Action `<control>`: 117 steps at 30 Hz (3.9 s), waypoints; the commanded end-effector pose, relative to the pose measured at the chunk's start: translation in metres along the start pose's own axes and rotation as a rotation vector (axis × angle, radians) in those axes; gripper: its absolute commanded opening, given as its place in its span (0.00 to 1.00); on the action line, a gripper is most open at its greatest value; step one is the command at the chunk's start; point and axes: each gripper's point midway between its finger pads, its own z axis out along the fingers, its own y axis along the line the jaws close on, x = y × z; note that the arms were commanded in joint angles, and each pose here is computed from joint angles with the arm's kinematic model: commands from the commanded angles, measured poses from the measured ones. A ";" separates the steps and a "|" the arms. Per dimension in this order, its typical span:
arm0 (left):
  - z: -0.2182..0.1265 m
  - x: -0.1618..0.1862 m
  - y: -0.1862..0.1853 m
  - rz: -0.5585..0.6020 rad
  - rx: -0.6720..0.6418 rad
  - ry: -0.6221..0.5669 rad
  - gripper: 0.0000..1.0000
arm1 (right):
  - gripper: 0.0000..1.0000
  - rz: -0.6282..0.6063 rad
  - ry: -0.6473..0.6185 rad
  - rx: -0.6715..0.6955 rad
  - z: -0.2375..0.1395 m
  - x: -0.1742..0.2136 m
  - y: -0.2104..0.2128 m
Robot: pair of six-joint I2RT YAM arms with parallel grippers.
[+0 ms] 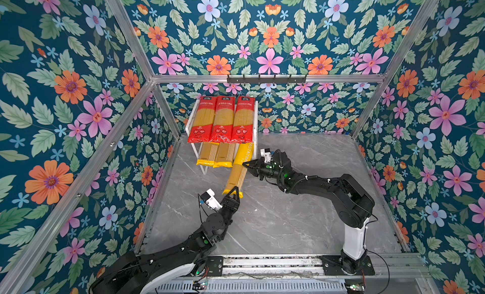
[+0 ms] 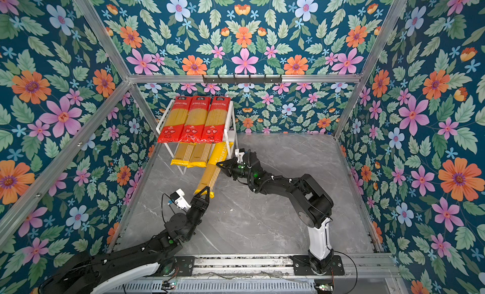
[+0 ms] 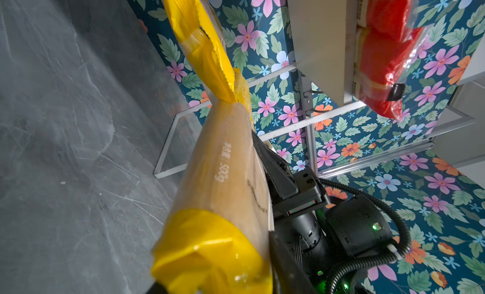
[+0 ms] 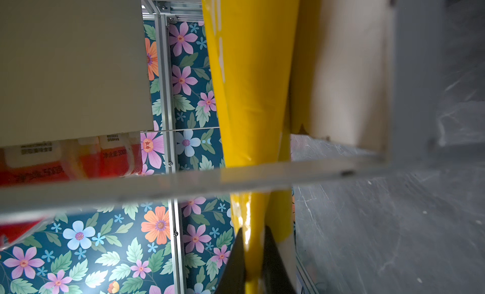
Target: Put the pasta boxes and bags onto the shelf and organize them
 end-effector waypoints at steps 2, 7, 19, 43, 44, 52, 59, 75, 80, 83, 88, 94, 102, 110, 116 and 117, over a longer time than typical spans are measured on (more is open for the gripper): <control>0.004 -0.008 -0.016 -0.053 0.039 -0.037 0.37 | 0.22 0.021 0.014 -0.031 0.000 0.003 0.004; 0.009 -0.011 -0.022 -0.050 0.035 -0.064 0.30 | 0.34 0.005 -0.020 -0.011 -0.009 0.003 -0.003; 0.028 -0.012 -0.042 -0.051 0.075 -0.122 0.22 | 0.50 0.020 -0.066 0.030 -0.042 0.013 -0.031; 0.111 -0.015 -0.056 0.010 0.043 -0.246 0.12 | 0.51 -0.119 -0.167 0.164 -0.125 0.034 -0.041; 0.117 -0.013 -0.056 0.020 0.041 -0.245 0.13 | 0.51 -0.136 -0.176 0.190 -0.132 0.035 -0.043; 0.146 -0.007 -0.046 0.023 0.042 -0.213 0.23 | 0.52 -0.275 -0.243 0.289 -0.165 0.031 -0.035; 0.123 0.001 -0.026 0.027 -0.030 -0.125 0.69 | 0.53 -0.337 -0.284 0.324 -0.177 0.023 -0.032; 0.059 -0.009 0.018 0.786 -0.386 0.170 0.78 | 0.59 -0.606 -0.499 0.690 -0.313 -0.072 -0.041; 0.042 -0.034 0.006 1.164 -0.390 0.161 0.83 | 0.74 -0.801 -0.648 0.918 -0.365 -0.104 -0.045; 0.037 -0.047 -0.007 1.279 -0.332 0.092 0.84 | 0.84 -0.831 -0.849 1.107 -0.410 -0.118 -0.046; 0.023 -0.110 0.002 1.250 -0.442 -0.192 0.85 | 0.78 -0.940 -1.135 1.124 -0.442 -0.127 -0.045; 0.018 -0.164 0.054 1.300 -0.719 -0.286 0.86 | 0.79 -0.885 -1.191 1.216 -0.451 -0.136 -0.080; 0.000 -0.208 0.101 1.138 -0.685 -0.443 0.88 | 0.99 -0.857 -1.169 1.239 -0.457 -0.149 -0.112; 0.028 -0.197 0.119 1.120 -0.552 -0.376 0.86 | 0.99 -0.760 -1.194 1.236 -0.468 -0.154 -0.141; 0.046 -0.189 0.133 1.136 -0.556 -0.289 0.87 | 0.99 -0.703 -1.179 1.194 -0.475 -0.159 -0.147; 0.049 -0.188 0.137 1.133 -0.571 -0.263 0.88 | 0.99 -0.719 -1.179 1.184 -0.473 -0.160 -0.145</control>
